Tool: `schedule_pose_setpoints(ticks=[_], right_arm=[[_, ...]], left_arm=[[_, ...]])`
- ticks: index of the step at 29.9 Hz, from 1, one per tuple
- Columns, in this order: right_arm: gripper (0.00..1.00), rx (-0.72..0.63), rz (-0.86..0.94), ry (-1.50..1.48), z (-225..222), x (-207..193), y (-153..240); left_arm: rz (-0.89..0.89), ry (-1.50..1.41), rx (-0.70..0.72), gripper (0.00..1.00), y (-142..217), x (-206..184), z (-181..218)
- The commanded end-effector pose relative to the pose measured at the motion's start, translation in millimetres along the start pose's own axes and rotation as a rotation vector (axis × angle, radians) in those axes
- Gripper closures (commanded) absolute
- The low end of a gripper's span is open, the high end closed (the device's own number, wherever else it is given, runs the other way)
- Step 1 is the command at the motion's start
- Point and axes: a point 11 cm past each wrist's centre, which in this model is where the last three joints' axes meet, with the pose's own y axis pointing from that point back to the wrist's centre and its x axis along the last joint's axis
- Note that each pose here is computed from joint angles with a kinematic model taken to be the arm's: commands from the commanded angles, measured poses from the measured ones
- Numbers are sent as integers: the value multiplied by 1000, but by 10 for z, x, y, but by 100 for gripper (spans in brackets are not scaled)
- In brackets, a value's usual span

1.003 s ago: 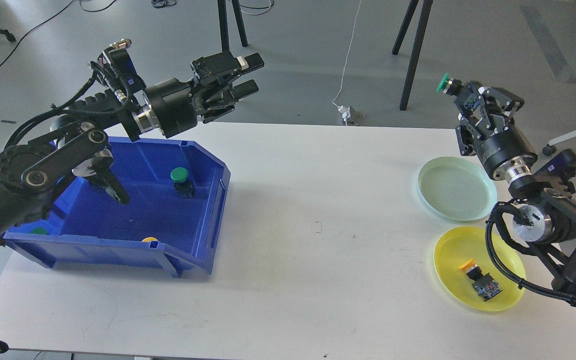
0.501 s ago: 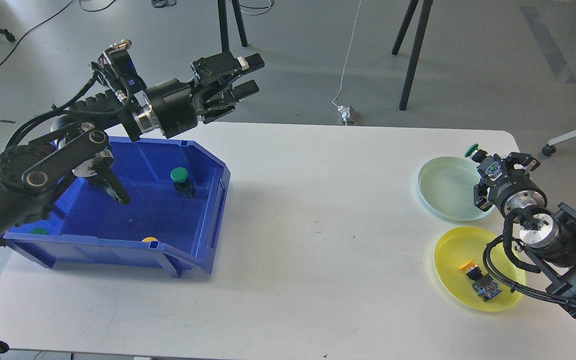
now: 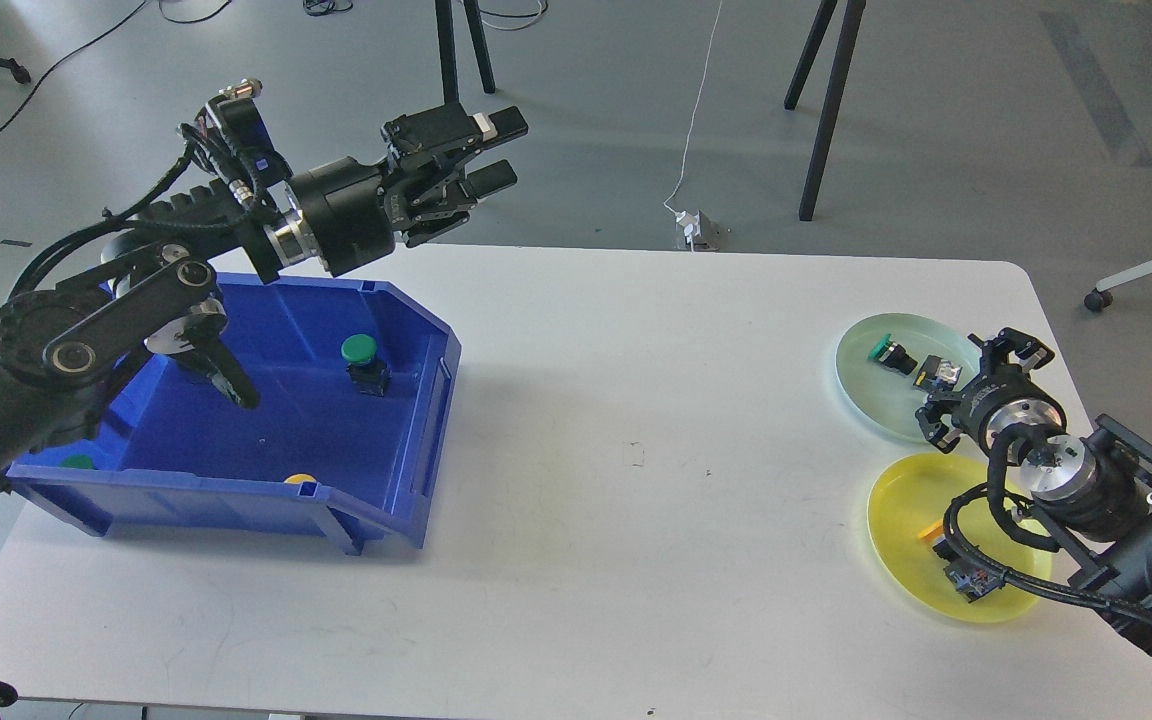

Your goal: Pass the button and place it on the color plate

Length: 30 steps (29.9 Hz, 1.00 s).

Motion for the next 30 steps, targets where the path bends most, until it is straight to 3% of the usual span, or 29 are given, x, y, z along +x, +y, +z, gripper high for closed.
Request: schedule_pose_setpoints(ticks=[1, 5, 12, 19, 22, 30], right_arm=[[4, 2, -42, -4, -11, -108, 5], [4, 24, -218, -4, -127, -500, 93], [4, 152, -590, 36, -818, -1153, 513], [4, 215, -879, 90, -1073, -1331, 780], [4, 244, -873, 76, -1103, -1299, 773], [2, 301, -899, 55, -1299, -1402, 829]], left_arm=[[0, 1, -1, 24, -2, -1, 1], [32, 46, -20, 21, 18, 46, 3], [272, 223, -48, 18, 358, 539, -158], [375, 253, -58, 13, 713, 785, -152], [429, 345, -79, 11, 832, 747, -301], [464, 388, -131, 10, 841, 789, -259]])
